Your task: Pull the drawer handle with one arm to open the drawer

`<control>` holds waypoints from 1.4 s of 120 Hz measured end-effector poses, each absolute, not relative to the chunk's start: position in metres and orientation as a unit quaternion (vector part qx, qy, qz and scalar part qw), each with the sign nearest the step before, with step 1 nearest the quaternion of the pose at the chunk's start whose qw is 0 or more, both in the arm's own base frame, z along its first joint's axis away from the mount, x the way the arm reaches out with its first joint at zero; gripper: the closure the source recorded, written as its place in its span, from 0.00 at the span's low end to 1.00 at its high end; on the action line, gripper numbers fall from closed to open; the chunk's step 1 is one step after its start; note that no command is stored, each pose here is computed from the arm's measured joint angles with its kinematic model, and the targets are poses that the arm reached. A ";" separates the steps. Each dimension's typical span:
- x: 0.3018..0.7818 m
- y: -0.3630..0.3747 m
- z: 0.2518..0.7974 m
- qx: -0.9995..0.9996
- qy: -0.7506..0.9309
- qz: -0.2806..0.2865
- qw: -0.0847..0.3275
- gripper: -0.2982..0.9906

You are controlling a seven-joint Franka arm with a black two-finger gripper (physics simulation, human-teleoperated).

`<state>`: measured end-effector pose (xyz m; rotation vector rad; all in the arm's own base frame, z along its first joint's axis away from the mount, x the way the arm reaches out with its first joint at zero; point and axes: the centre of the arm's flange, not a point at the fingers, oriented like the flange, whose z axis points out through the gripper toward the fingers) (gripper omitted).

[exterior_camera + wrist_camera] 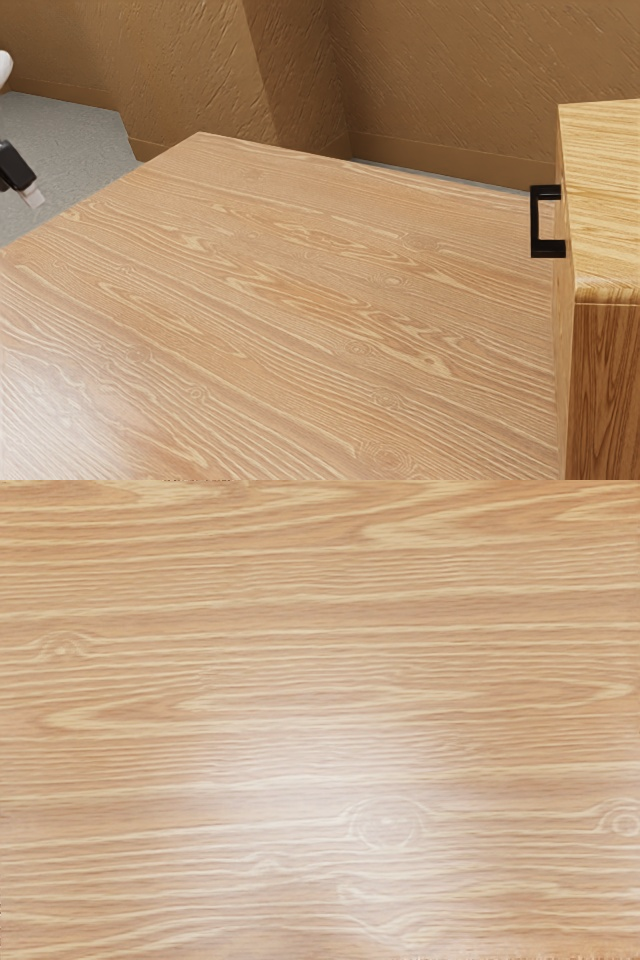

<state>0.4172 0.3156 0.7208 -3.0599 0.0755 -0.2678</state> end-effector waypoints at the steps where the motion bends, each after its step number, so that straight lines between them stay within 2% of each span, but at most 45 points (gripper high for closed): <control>1: 0.417 0.316 0.721 -0.995 0.026 -0.087 0.035 0.25; 13: 0.415 0.316 0.729 -0.994 0.046 -0.092 0.040 0.25; 22: 0.378 0.285 0.851 -0.973 0.072 -0.190 0.108 0.25; 29: 0.389 0.242 0.876 -0.964 0.119 -0.204 0.121 0.25; 42: 0.450 0.177 0.853 -0.959 0.201 -0.166 0.112 0.25; 61: 0.474 0.133 0.835 -0.950 0.263 -0.137 0.098 0.25; 72: 0.468 0.118 0.831 -0.946 0.289 -0.121 0.081 0.25; 76: 0.457 0.119 0.814 -0.944 0.306 -0.119 0.047 0.25; 83: 0.427 0.170 0.759 -0.955 0.278 -0.107 -0.009 0.25; 91: 0.412 0.182 0.721 -0.955 0.274 -0.107 -0.036 0.25; 105: 0.408 0.165 0.690 -0.965 0.236 -0.099 -0.061 0.25; 124: 0.408 0.093 0.698 -0.979 0.180 -0.065 -0.068 0.25; 150: 0.407 0.101 0.690 -0.993 0.030 -0.032 -0.113 0.25; 168: 0.413 0.095 0.688 -0.991 -0.045 -0.015 -0.126 0.25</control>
